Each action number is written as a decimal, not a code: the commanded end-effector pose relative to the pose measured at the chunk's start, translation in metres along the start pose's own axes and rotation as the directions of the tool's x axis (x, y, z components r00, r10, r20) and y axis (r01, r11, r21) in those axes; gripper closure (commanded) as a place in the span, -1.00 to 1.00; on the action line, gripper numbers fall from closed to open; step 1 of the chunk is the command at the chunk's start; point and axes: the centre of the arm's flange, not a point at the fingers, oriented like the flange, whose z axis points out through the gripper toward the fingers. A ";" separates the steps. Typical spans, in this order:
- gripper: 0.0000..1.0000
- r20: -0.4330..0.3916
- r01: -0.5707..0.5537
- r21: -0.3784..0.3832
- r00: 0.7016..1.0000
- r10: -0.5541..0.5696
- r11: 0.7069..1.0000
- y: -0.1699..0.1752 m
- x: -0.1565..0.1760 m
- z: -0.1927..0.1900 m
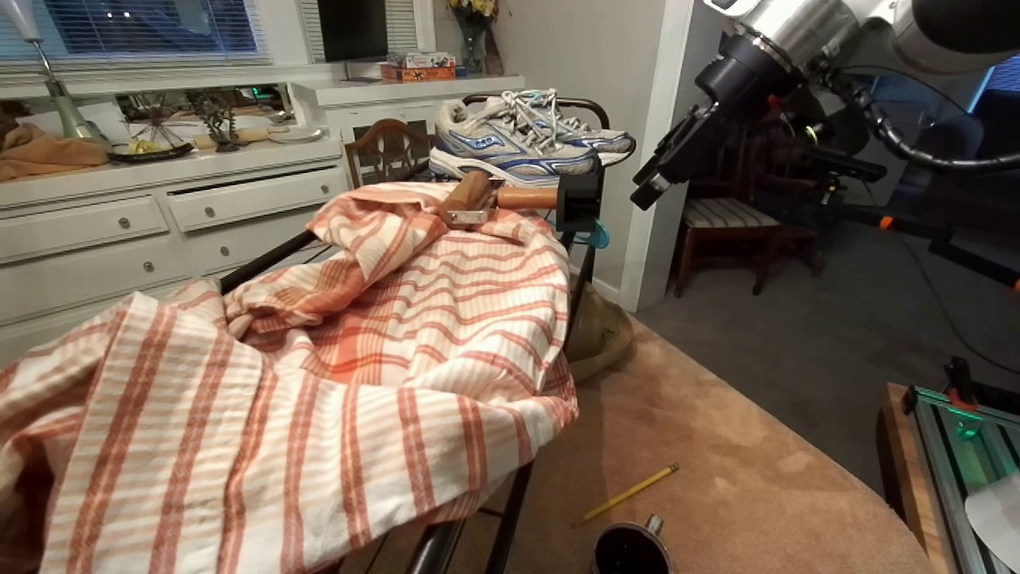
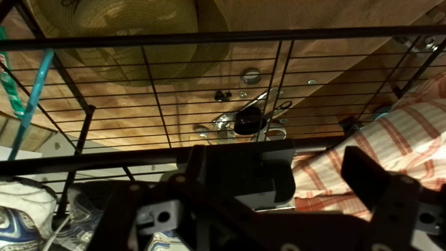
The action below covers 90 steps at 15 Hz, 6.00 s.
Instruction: Use the wooden roller to roll over the sneakers.
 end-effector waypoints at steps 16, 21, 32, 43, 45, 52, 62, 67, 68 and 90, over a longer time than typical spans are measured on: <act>-1.00 -0.077 0.134 0.032 0.988 -0.132 0.990 0.020 0.007 0.039; -1.00 -0.135 0.127 -0.010 0.983 -0.128 0.992 0.022 0.013 0.039; -1.00 -0.128 0.112 0.008 0.986 -0.110 0.994 0.021 0.009 0.037; -1.00 -0.130 0.109 0.009 0.986 -0.107 0.994 0.021 0.010 0.036; -1.00 -0.130 0.109 0.009 0.986 -0.107 0.994 0.021 0.010 0.036; -1.00 -0.210 0.056 0.002 0.976 -0.055 0.998 0.027 -0.017 0.027; -1.00 -0.353 0.093 0.109 0.934 -0.049 0.990 0.042 -0.051 0.008; -1.00 -0.372 0.145 0.165 0.925 -0.075 0.976 0.042 -0.058 0.011; -1.00 -0.377 0.152 0.167 0.923 -0.079 0.974 0.041 -0.060 0.012; -1.00 -0.446 0.214 -0.003 0.874 -0.193 0.977 0.017 -0.074 0.047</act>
